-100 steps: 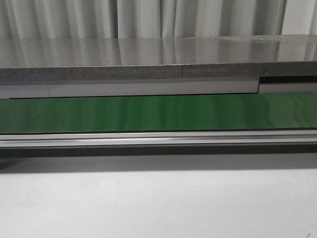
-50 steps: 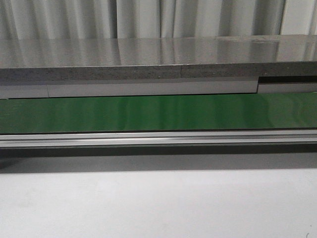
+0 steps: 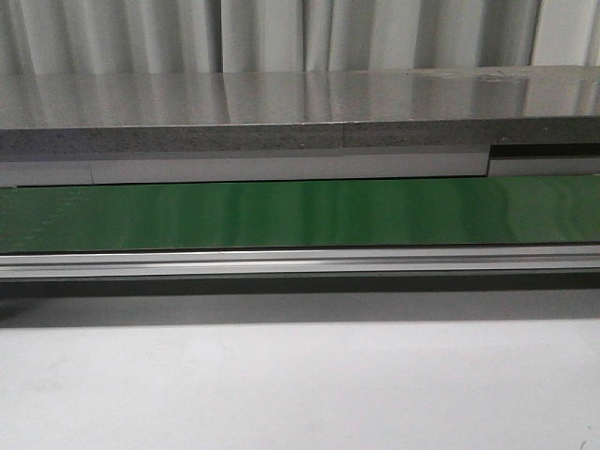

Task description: Move button from left to right

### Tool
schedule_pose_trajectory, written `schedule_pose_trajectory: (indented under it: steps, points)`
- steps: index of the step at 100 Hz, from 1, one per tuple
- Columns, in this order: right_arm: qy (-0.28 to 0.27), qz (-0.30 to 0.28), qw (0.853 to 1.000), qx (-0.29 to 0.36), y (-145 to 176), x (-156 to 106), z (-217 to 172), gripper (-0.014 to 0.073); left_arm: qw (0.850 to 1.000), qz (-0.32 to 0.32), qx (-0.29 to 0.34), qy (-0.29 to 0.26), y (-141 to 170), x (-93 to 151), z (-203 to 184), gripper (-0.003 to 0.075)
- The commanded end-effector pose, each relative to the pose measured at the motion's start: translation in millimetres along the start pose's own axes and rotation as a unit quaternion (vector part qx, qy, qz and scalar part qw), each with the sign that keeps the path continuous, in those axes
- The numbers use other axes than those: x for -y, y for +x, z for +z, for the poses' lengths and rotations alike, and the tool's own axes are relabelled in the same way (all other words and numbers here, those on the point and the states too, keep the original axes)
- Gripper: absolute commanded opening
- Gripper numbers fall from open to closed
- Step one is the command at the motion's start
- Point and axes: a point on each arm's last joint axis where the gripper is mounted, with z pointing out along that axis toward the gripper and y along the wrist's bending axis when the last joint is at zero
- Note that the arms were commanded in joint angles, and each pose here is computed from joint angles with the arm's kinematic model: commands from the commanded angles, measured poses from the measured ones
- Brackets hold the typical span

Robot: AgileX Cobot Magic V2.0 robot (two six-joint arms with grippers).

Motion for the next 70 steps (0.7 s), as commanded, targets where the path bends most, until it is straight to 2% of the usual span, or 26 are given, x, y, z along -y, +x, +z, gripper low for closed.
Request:
schedule_pose_trajectory:
  steps: [1, 20, 31, 57, 63, 70]
  points:
    - [0.019, 0.003, 0.997, 0.07, -3, -6, -27, 0.0457, 0.999, -0.004, 0.039, -0.012, -14, -3, -1, -0.0019]
    - [0.024, 0.004, 0.995, 0.092, 41, -17, -64, 0.0455, 0.999, -0.004, 0.039, -0.012, -14, -3, -1, -0.0019]
    - [0.027, 0.015, 0.991, 0.129, 59, -22, -90, 0.0455, 0.999, -0.004, 0.039, -0.012, -14, -3, -1, -0.0019]
    - [-0.002, 0.004, 0.986, 0.168, 100, -38, -134, 0.0453, 0.999, -0.004, 0.039, -0.012, -14, -3, -1, -0.0019]
    - [-0.008, 0.001, 0.985, 0.173, 105, -40, -140, 0.0426, 0.999, -0.004, 0.039, -0.012, -14, -3, -1, -0.0019]
    - [-0.012, -0.003, 0.983, 0.181, 108, -42, -145, 0.0356, 0.999, -0.004, 0.039, -0.012, -14, -3, -1, -0.0019]
